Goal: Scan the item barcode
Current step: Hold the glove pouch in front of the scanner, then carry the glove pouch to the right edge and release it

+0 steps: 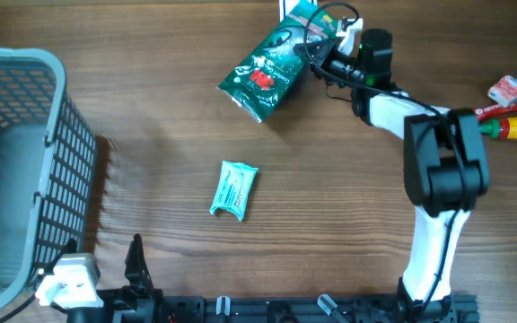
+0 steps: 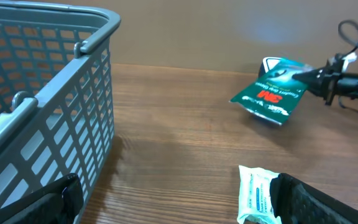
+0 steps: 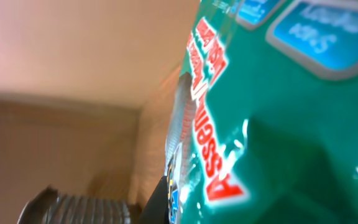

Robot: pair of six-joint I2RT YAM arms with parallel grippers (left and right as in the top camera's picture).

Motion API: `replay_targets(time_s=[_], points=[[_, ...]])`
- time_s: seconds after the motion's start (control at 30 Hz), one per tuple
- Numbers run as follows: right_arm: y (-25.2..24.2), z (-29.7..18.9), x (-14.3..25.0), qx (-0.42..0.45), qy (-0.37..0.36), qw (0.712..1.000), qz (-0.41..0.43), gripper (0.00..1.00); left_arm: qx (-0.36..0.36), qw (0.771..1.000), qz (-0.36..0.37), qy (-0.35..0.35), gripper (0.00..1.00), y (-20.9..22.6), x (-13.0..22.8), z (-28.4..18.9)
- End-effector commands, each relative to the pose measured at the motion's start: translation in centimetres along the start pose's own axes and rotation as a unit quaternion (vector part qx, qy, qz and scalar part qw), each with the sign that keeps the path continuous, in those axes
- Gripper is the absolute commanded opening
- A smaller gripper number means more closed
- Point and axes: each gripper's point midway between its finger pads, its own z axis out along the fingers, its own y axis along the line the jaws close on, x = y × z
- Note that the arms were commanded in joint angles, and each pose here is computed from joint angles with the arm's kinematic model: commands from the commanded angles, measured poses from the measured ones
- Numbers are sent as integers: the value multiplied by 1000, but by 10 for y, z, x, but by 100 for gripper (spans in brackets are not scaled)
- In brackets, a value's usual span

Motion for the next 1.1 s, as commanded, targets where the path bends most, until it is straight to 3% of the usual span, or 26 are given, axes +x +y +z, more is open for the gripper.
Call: replay_targets(time_s=[0.0, 0.3, 0.43, 0.57, 0.67, 0.83, 0.9, 0.97, 1.07], points=[[1, 13, -21, -7, -23, 1000, 14, 4, 0, 1000, -3, -3, 100, 0, -1, -1], [-9, 17, -20, 10, -16, 1000, 21, 5, 0, 1000, -3, -3, 100, 0, -1, -1], [-18, 14, -4, 36, 20, 999, -3, 5, 0, 1000, -3, -3, 100, 0, -1, -1], [11, -20, -15, 79, 26, 995, -61, 5, 0, 1000, -3, -3, 100, 0, -1, -1], [21, -66, -33, 165, -10, 985, -55, 5, 0, 1000, -3, -3, 100, 0, -1, -1], [4, -217, -71, 401, -140, 905, 3, 4, 0, 1000, -3, -3, 100, 0, -1, -1], [-17, -280, -93, 476, -203, 855, 24, 4, 0, 1000, -3, -3, 100, 0, -1, -1], [-48, -328, -111, 510, -240, 824, 63, 5, 0, 1000, -3, -3, 100, 0, -1, -1], [-95, -366, -120, 534, -254, 799, 109, 4, 0, 1000, -3, -3, 100, 0, -1, -1]])
